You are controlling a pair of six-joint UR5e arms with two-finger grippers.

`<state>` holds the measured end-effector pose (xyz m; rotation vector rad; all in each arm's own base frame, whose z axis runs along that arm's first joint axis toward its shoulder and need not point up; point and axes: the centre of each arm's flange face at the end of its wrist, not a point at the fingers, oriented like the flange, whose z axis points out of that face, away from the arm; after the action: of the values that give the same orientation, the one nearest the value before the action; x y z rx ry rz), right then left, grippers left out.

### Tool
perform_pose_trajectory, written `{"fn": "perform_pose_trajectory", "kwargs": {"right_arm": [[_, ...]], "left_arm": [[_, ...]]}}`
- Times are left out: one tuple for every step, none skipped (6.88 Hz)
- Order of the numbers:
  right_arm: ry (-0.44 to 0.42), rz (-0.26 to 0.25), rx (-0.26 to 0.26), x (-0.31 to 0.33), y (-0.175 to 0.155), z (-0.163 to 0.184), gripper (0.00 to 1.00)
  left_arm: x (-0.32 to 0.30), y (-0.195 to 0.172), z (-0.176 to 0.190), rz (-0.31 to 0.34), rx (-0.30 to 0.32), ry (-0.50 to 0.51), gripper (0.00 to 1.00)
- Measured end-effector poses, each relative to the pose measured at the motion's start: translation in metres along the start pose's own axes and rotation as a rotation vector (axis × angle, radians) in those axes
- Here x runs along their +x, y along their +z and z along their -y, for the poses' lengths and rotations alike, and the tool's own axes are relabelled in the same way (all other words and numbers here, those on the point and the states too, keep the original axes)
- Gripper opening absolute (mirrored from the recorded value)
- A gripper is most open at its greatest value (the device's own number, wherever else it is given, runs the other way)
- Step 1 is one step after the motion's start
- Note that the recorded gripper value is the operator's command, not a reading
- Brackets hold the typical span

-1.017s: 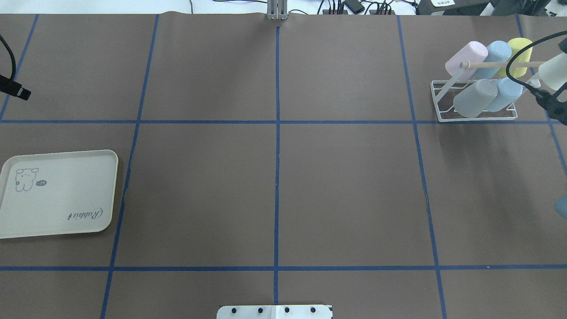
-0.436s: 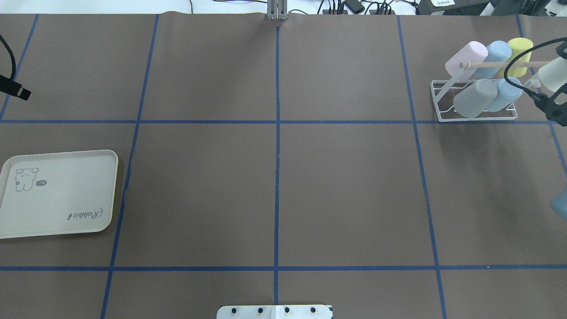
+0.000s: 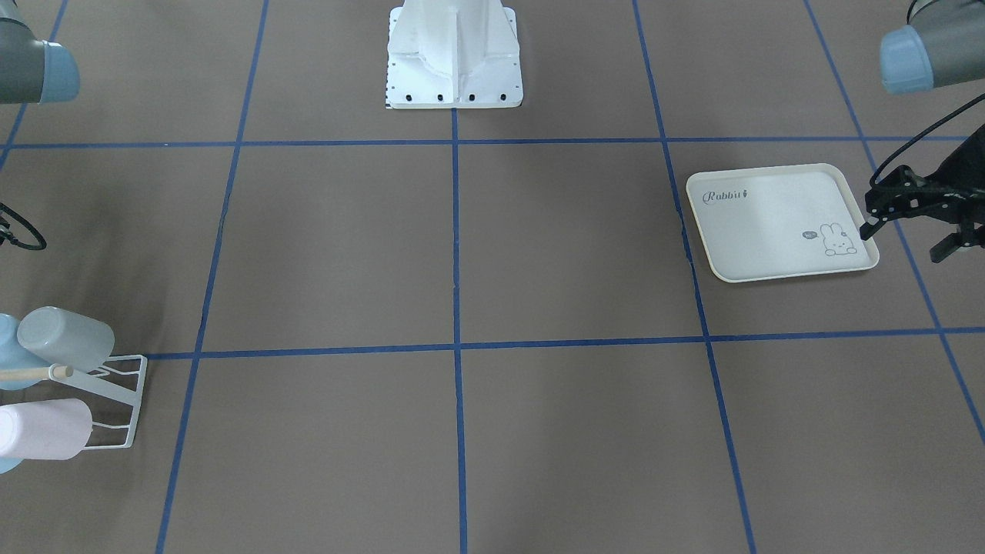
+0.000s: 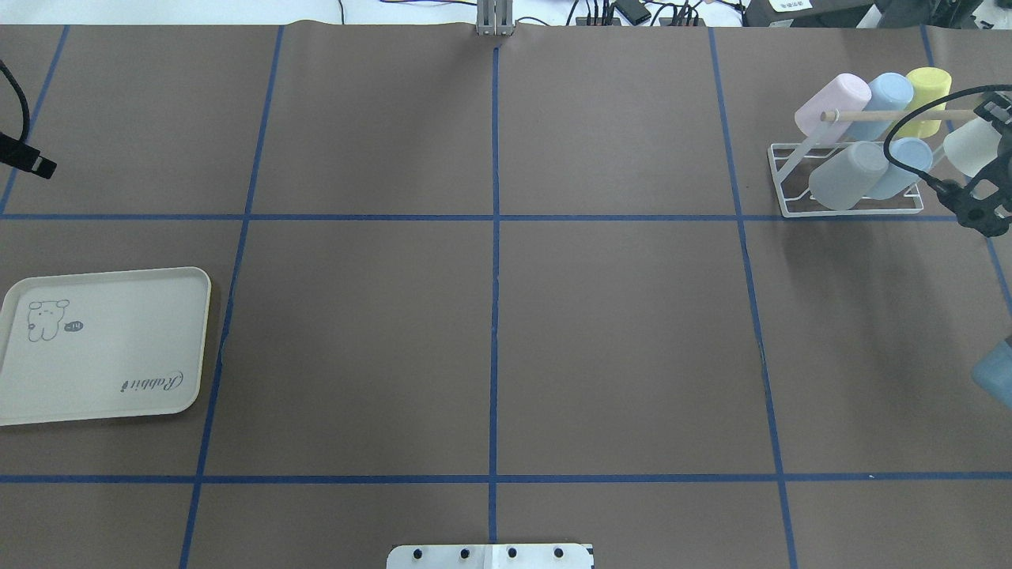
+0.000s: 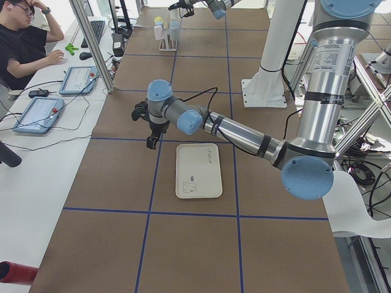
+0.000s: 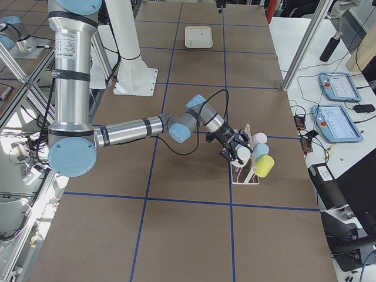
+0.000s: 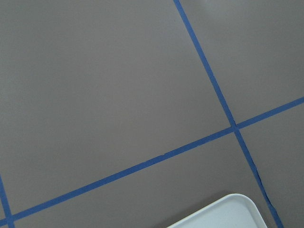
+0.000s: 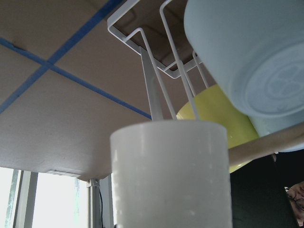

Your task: Transfer IKEA cup to right arm and place on rack

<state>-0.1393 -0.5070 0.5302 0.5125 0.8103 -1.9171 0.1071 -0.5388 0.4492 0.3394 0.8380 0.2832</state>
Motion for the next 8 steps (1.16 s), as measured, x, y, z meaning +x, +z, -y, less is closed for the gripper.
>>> {"fn": "perform_pose_trajectory", "kwargs": {"right_arm": [[-0.004,0.0,0.002,0.001,0.0,0.002,0.38],[-0.01,0.002,0.0,0.0,0.002,0.002,0.38],[-0.017,0.005,-0.008,-0.001,0.003,0.003,0.38],[-0.024,0.007,-0.018,-0.001,0.003,0.003,0.38],[-0.031,0.008,-0.024,-0.001,0.003,0.005,0.38],[-0.039,0.006,-0.032,0.0,0.003,0.008,0.39],[-0.054,0.003,-0.043,0.001,0.002,0.011,0.38],[-0.077,0.002,-0.056,0.002,0.001,0.013,0.38]], "left_arm": [[0.0,0.0,0.0,0.0,0.0,0.0,1.0],[-0.001,0.0,0.0,0.001,0.001,-0.001,1.0],[-0.001,0.0,0.0,0.001,0.0,-0.001,1.0],[-0.001,0.0,-0.001,0.001,0.0,-0.002,1.0],[-0.001,0.0,-0.001,0.0,-0.001,-0.001,1.0],[-0.001,0.0,-0.001,0.0,-0.001,-0.001,1.0],[-0.001,0.001,-0.001,0.0,-0.002,-0.002,1.0],[-0.001,0.001,-0.001,0.001,-0.003,-0.003,1.0]]}}
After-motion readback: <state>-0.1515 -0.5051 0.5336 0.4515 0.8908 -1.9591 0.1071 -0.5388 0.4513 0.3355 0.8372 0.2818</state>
